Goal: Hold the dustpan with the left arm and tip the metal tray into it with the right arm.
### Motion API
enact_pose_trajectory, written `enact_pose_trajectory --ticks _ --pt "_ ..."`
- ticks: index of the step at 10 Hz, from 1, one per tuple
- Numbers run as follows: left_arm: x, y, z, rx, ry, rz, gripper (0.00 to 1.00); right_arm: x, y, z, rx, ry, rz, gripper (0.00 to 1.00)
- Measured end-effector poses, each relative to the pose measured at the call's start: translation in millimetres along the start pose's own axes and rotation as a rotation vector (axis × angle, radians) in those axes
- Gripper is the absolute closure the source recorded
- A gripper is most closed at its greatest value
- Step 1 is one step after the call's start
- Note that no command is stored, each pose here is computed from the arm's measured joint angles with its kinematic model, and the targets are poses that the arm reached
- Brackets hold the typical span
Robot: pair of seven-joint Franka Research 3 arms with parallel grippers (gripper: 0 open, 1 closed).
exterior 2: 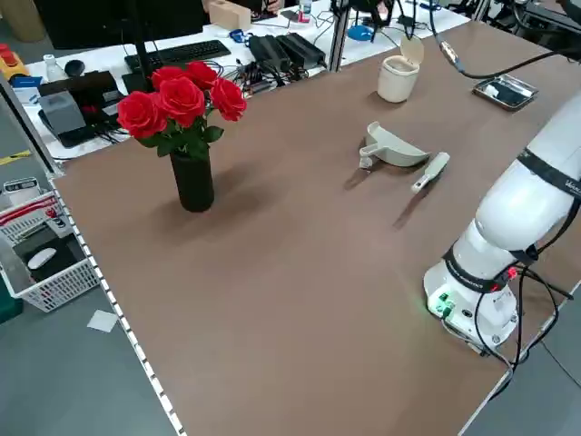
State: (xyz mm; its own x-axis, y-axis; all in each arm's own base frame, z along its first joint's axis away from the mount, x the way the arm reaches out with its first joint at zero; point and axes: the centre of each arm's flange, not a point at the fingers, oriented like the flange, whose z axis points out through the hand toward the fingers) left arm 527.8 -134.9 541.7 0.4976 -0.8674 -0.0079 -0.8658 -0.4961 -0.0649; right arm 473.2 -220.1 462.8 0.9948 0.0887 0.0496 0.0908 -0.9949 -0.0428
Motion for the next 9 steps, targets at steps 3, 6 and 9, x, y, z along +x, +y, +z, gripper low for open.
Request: enact_pose_trajectory --ticks 3,6,9 --pt "19.7 27.1 61.8 0.000 -0.039 0.146 0.05 -13.6 -3.7 85.2 0.033 0.012 0.054 0.00" --pt "9.0 48.9 129.9 -0.069 -0.090 0.265 0.07 -15.1 -2.4 148.7 0.092 -0.052 0.115 0.00" --pt "2.2 77.3 182.4 -0.062 -0.074 0.322 0.08 -14.7 -0.7 198.3 0.085 -0.094 0.129 0.00"
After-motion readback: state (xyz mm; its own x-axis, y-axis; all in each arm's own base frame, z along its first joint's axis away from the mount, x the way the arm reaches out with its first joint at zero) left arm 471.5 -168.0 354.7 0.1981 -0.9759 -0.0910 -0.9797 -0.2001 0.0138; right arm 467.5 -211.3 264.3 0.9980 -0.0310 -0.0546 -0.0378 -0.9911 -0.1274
